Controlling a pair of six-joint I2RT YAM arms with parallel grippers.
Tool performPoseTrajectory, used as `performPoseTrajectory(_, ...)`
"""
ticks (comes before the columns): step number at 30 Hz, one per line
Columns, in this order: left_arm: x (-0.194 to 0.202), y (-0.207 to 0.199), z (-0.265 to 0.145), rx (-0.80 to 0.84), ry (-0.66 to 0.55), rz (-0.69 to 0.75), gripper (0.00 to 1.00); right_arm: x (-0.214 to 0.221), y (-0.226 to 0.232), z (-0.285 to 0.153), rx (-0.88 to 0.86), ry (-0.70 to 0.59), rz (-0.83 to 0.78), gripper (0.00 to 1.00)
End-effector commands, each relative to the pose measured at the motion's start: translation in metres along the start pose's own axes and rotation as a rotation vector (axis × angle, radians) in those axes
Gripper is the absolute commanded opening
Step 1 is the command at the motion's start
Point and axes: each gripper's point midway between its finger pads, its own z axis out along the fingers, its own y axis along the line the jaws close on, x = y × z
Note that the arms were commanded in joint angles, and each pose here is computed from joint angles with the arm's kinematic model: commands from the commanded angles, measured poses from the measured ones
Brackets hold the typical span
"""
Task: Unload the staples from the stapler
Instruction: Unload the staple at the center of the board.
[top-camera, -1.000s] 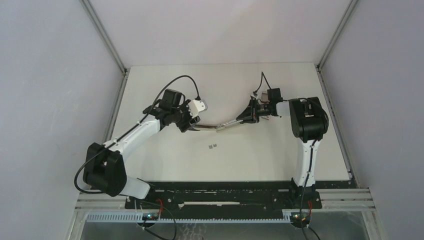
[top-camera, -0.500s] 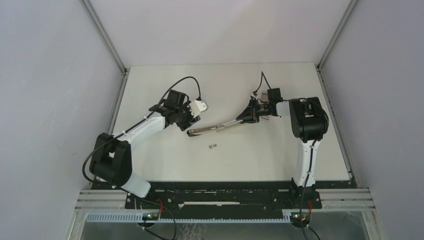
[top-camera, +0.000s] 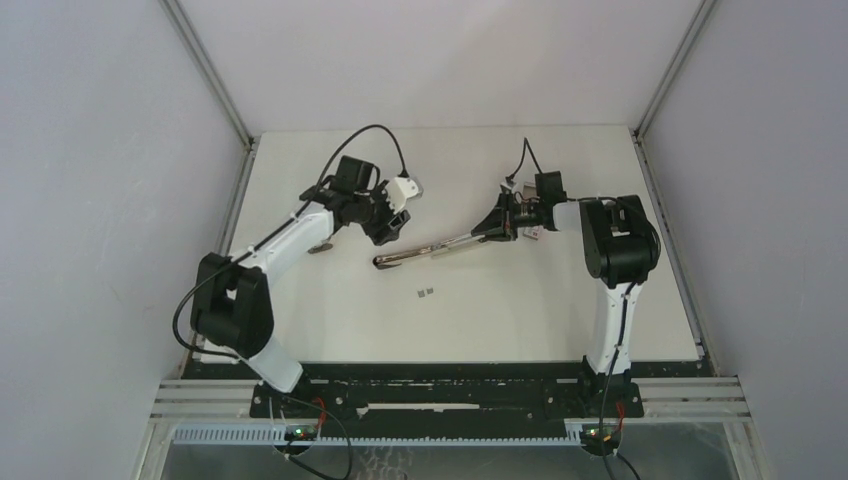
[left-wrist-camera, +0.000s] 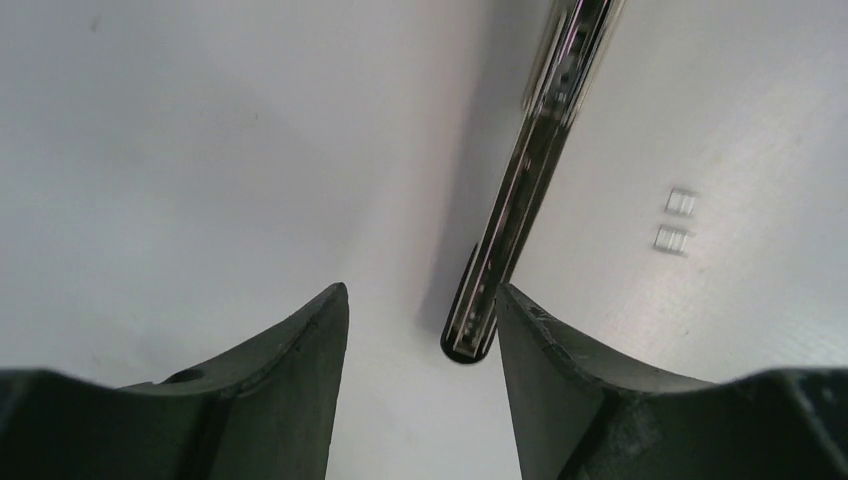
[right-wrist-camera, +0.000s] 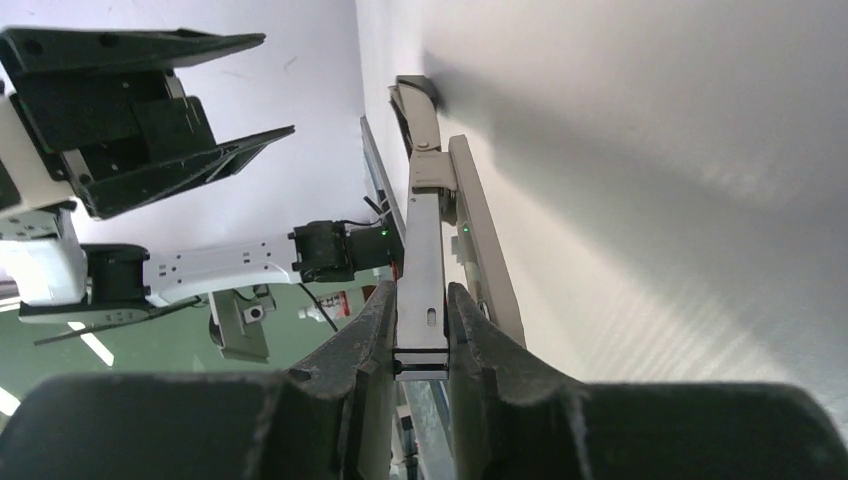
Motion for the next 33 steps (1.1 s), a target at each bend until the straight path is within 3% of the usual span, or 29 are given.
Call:
performPoseTrajectory(1, -0.048, -0.013, -0.002, 0.168, -0.120, -0.049, 0.61, 0.000, 0.074, -0.013, -0.138, 0.037, -0.195, 0.03)
performPoseTrajectory(16, -0.089, -0.040, 0.004, 0.580, -0.218, -0.186, 0.67, 0.020, 0.108, -0.012, -0.203, 0.100, -0.313, 0.03)
performPoseTrajectory(33, -0.078, -0.064, 0.014, 0.791, -0.171, -0.316, 0.75, 0.035, 0.125, -0.007, -0.230, 0.136, -0.397, 0.02)
